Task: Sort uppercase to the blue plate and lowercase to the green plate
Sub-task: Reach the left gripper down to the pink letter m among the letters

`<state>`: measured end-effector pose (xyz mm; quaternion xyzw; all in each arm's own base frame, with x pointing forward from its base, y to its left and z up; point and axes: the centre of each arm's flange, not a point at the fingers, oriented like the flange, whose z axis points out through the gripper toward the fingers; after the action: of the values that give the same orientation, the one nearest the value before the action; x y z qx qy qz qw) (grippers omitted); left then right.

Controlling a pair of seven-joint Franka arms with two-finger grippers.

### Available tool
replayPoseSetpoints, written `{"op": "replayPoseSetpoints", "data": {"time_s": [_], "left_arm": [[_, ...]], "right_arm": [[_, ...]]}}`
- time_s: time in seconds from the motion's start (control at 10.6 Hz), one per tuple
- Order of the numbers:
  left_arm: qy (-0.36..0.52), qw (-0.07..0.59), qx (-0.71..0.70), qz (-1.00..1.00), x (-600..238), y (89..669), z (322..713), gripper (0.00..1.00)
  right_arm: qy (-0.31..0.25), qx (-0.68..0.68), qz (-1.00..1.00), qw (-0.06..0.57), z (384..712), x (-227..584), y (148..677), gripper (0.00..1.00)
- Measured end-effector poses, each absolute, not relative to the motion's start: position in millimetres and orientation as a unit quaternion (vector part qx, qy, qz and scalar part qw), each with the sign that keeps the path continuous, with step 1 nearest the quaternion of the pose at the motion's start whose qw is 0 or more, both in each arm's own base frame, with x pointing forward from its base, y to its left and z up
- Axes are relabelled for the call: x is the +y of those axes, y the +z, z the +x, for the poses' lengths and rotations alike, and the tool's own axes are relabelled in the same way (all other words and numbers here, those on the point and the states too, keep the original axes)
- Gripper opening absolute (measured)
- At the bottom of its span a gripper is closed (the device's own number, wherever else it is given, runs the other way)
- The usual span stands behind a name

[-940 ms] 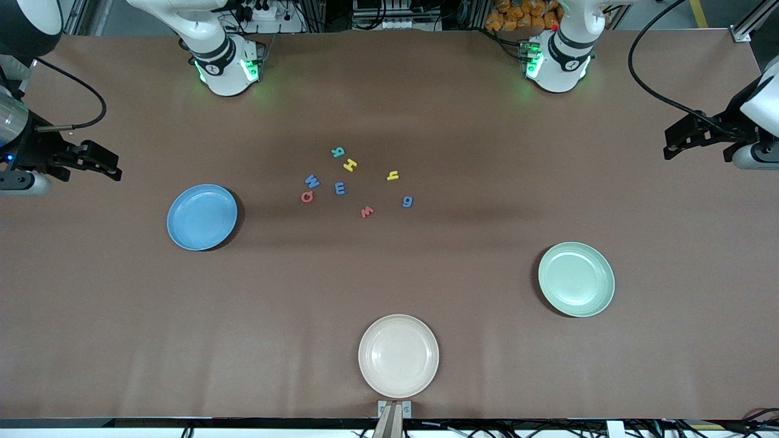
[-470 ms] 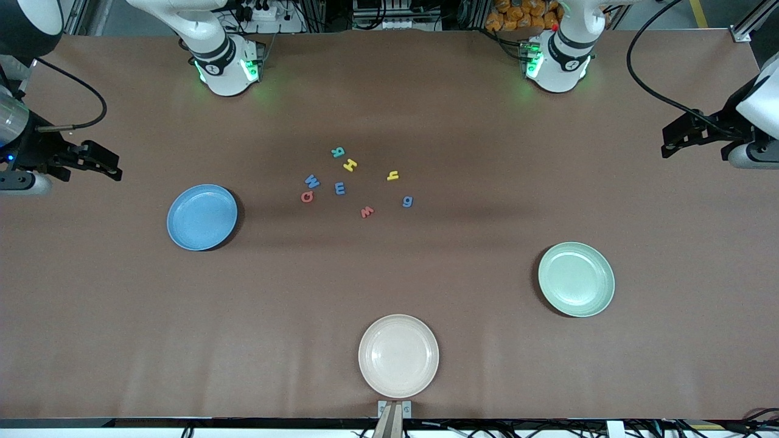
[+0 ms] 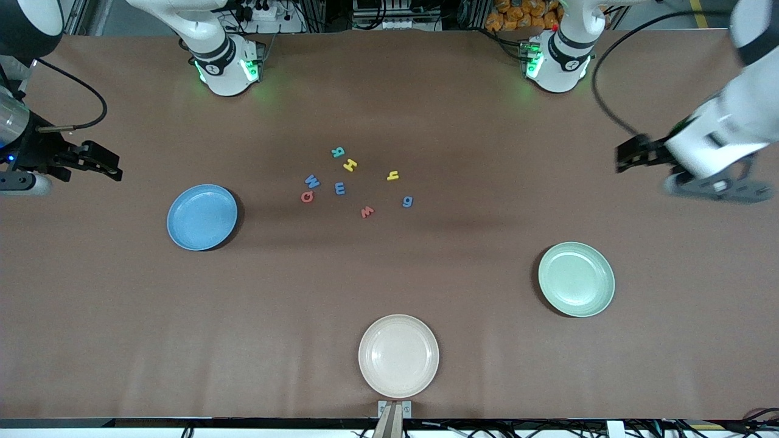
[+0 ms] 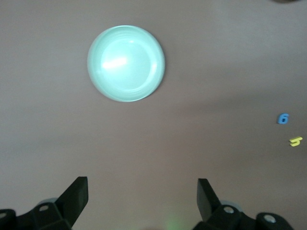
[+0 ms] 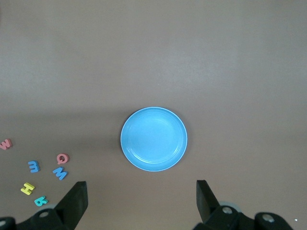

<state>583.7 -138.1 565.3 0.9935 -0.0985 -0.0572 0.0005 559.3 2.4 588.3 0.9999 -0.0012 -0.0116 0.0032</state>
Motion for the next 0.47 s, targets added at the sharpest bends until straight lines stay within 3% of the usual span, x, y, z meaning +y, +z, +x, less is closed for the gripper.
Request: {"op": "replayPoseSetpoints", "data": {"time_s": [0.28,0.47], "left_arm": [[-0.048,0.006,-0.161,0.986,-252,499,589,1.0],[-0.037,0.0,-0.182,0.983,-332,461,570,1.0]], "right_arm": [[-0.017,-0.001,1.0,0.003,559,2,585,1.0],[-0.024,0.0,1.0,0.003,558,3,580,1.0]]}}
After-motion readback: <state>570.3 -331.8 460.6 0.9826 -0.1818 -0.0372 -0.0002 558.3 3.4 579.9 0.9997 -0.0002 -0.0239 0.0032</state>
